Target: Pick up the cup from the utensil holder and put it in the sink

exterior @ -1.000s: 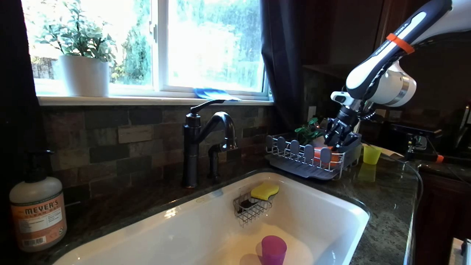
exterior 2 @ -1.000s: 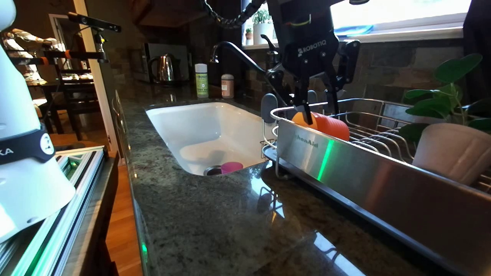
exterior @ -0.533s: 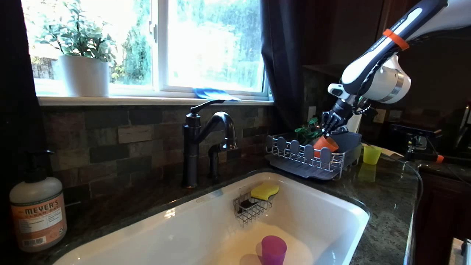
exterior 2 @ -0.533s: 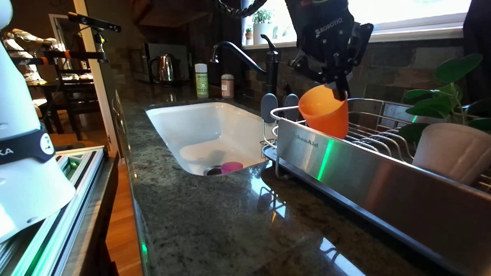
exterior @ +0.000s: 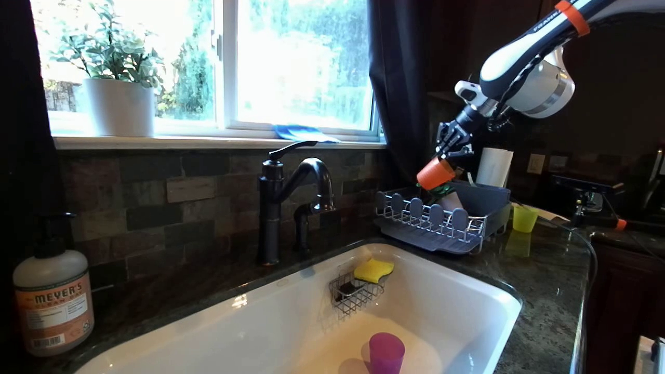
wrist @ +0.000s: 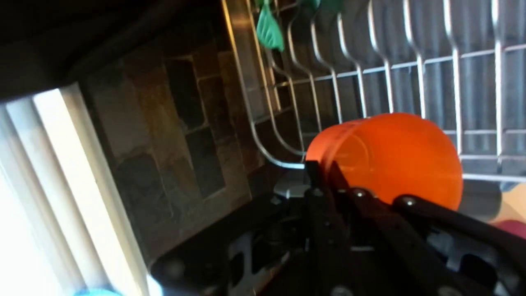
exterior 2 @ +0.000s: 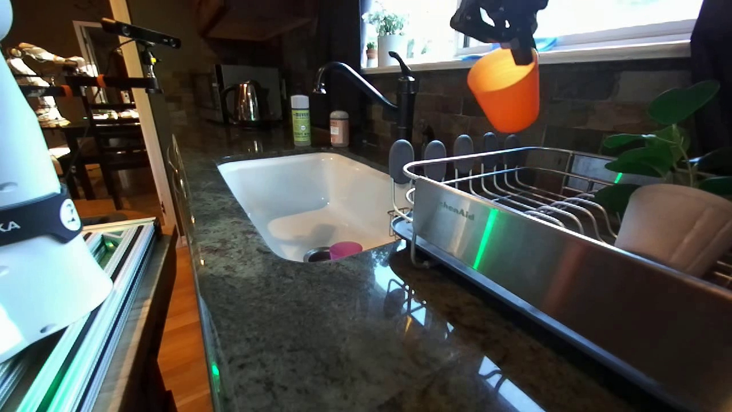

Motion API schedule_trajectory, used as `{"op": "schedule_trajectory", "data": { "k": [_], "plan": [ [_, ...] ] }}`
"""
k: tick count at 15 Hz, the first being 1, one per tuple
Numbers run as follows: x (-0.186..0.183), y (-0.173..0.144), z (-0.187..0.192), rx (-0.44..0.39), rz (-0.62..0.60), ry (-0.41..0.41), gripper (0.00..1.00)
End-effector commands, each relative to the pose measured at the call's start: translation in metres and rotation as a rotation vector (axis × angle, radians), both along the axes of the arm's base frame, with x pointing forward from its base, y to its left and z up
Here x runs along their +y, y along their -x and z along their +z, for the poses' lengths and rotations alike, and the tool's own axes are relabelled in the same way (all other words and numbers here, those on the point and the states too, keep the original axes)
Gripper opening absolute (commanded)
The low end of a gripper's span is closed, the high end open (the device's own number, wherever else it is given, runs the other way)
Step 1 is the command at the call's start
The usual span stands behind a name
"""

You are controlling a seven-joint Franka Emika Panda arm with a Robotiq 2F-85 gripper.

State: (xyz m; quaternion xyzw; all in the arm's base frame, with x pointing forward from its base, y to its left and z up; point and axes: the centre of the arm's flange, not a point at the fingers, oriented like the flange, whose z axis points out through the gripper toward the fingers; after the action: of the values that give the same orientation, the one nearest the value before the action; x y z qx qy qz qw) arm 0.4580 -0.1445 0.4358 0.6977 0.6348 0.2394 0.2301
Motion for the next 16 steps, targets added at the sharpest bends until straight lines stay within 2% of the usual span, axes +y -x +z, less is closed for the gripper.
{"op": "schedule_trajectory", "data": {
  "k": [1,4,8,10,12,13,14,16],
  "plan": [
    [0.063,-0.007,0.014,0.001,0.191,-0.046,0.01],
    [0.125,-0.013,-0.015,0.087,0.310,-0.124,0.01],
    [0.163,0.000,-0.082,0.272,0.411,-0.244,0.01],
    [0.164,0.015,-0.117,0.392,0.427,-0.286,0.01],
    [0.149,0.024,-0.144,0.495,0.406,-0.321,0.01],
    [0.134,0.027,-0.149,0.525,0.390,-0.348,0.01],
    [0.154,0.033,-0.128,0.474,0.398,-0.309,0.04],
    [0.138,0.036,-0.140,0.513,0.381,-0.324,0.04]
  ]
}}
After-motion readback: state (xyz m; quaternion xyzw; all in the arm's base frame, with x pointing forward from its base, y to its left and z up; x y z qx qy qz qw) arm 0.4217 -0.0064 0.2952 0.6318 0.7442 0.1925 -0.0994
